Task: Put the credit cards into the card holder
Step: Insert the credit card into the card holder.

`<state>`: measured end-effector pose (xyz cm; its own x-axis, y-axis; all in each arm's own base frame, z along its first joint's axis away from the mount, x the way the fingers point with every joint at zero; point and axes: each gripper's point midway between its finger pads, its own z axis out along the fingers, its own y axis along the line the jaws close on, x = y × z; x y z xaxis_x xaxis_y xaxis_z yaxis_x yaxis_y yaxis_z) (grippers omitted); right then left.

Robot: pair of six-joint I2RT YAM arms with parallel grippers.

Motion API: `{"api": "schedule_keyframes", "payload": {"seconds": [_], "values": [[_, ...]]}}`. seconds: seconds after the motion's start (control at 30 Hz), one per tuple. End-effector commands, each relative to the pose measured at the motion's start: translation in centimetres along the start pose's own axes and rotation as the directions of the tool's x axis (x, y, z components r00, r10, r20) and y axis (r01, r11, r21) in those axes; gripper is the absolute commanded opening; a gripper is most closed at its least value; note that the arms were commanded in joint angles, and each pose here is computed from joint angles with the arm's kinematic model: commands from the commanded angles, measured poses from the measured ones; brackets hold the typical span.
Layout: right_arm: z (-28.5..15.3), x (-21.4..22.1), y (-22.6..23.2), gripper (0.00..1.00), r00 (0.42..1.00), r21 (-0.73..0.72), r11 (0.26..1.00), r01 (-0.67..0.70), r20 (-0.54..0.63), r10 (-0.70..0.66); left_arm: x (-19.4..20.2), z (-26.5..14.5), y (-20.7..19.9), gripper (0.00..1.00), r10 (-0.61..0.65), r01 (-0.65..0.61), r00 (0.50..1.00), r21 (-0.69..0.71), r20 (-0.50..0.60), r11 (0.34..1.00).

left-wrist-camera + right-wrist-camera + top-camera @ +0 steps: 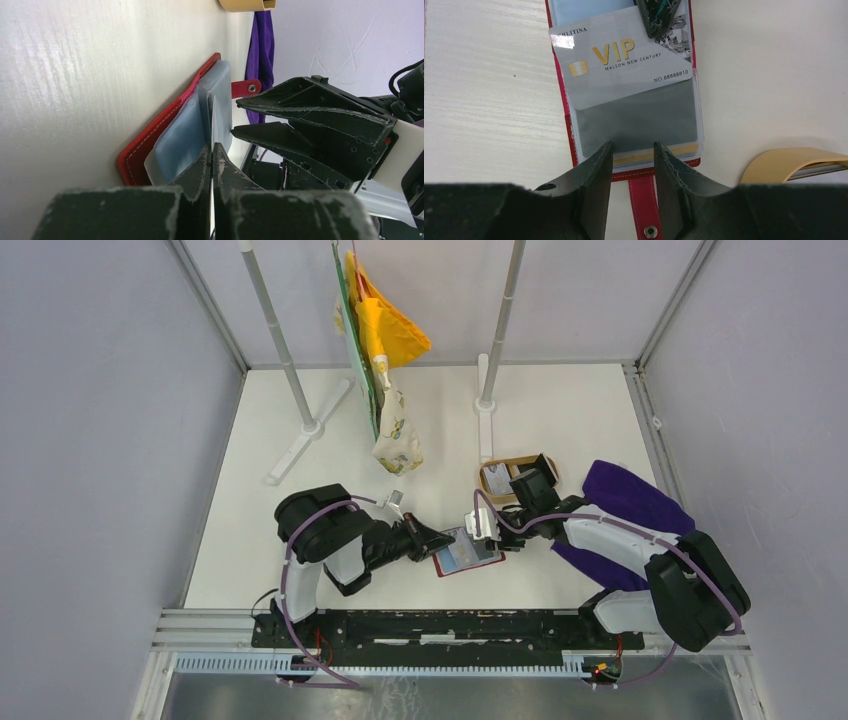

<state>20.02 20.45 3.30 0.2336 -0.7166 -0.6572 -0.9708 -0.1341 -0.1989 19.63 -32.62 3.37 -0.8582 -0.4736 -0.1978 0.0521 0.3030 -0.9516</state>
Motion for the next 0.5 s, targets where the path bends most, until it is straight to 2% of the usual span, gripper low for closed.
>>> {"api": "schedule_keyframes", "payload": {"seconds": [0.0,0.47], "values": [[0.1,1.7,0.1,0.42,0.996,0.000,1.000,-0.016,-0.085,0.016,1.1,-0.1,-0.7,0.02,-0.034,0.035,0.997,0.024,-0.063,0.999],[0.2,2.0,-0.1,0.42,0.994,0.016,1.000,-0.026,-0.105,0.028,1.0,-1.1,0.0,0.02,-0.063,0.062,0.997,-0.013,-0.045,0.998]]}}
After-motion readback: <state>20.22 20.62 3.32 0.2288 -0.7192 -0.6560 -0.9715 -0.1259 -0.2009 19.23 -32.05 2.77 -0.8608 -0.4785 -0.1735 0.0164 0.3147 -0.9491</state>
